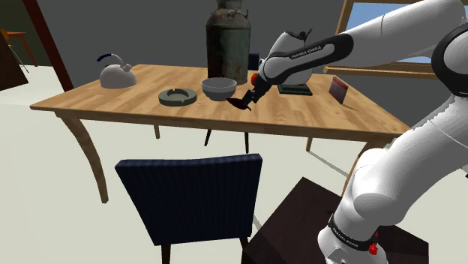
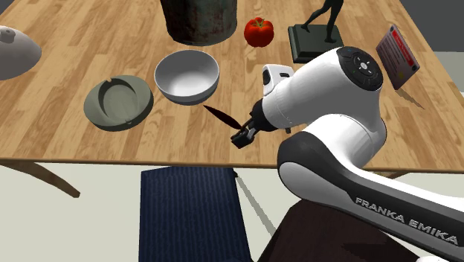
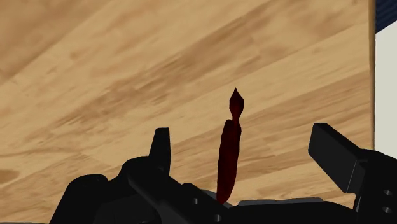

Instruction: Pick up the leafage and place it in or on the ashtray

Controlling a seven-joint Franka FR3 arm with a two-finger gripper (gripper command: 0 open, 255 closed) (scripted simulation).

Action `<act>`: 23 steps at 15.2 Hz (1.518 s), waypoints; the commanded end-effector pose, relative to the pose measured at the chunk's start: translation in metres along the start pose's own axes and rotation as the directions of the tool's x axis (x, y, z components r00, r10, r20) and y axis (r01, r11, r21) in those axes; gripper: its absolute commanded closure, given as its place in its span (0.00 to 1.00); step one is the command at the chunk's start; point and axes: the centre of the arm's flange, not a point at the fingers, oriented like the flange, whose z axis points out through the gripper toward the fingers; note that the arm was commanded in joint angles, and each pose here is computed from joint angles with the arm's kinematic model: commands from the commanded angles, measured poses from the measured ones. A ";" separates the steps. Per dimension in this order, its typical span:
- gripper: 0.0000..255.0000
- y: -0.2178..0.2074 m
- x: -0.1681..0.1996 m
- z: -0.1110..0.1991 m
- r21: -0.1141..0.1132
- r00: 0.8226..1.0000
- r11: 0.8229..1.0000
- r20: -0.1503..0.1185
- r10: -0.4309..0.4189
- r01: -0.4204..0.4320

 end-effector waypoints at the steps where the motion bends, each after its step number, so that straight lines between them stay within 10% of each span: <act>1: 0.00 0.001 0.000 0.004 0.000 1.000 1.000 -0.001 0.000 0.000; 7: 0.00 0.001 0.000 0.004 0.000 1.000 1.000 -0.001 0.000 0.000; 8: 1.00 0.001 0.000 0.004 0.000 1.000 1.000 -0.001 0.000 0.000; 23: 1.00 0.001 0.015 -0.024 0.000 1.000 1.000 -0.001 0.000 0.000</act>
